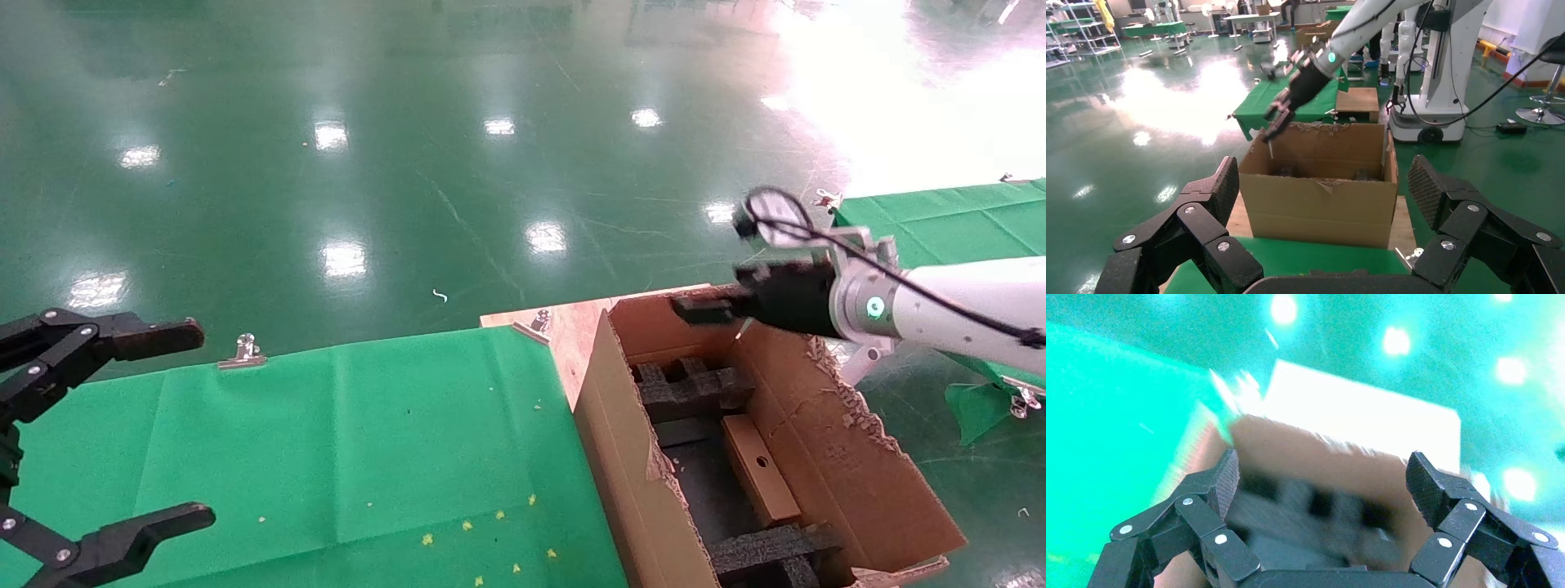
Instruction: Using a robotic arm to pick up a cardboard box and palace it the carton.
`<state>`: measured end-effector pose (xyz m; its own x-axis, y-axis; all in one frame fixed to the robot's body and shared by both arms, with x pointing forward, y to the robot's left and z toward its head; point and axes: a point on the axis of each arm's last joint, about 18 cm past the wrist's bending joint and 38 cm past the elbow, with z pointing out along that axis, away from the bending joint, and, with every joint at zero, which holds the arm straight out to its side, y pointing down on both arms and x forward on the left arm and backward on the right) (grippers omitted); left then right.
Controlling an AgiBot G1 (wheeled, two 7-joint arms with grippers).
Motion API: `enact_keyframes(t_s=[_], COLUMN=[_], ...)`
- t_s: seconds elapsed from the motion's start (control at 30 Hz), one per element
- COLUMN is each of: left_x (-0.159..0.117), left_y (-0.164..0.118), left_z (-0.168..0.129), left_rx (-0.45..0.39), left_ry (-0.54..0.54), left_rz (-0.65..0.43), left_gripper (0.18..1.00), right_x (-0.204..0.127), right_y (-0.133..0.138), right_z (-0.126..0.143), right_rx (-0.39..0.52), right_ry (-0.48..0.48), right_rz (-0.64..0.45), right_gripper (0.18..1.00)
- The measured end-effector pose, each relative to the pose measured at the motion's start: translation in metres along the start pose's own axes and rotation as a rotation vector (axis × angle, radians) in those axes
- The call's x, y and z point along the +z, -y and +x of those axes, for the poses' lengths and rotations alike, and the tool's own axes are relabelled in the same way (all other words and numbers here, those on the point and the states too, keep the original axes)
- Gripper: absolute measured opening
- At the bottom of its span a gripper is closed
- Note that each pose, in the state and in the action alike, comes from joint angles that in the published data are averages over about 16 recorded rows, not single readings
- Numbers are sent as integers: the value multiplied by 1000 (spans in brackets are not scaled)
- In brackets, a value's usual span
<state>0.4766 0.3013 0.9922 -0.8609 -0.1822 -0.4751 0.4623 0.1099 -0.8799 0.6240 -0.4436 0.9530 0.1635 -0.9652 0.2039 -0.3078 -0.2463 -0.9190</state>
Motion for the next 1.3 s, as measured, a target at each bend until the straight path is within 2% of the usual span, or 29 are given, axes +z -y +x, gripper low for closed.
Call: enact_keyframes(t_s=[0.23,0.47,0.57,0.83,1.3], left_x=[0,0,0,0,0], left_y=[0,0,0,0,0], left_z=[0,0,0,0,0], left_rx=[0,0,0,0,0], left_ry=[0,0,0,0,0], left_rz=[0,0,0,0,0], left_gripper=[1001,1001,1001,1001,1001], right_x=[-24,-35,-37,-37,-44], right_y=[31,43,45,48,53], right_z=[-27,-41,-45,-63,-110], right_rx=[95,188,199,153,-4], right_ry=[117,205,232,306,542], right_rz=[96,102,98,84,102], right_gripper=[1001,1001,1001,1001,1001])
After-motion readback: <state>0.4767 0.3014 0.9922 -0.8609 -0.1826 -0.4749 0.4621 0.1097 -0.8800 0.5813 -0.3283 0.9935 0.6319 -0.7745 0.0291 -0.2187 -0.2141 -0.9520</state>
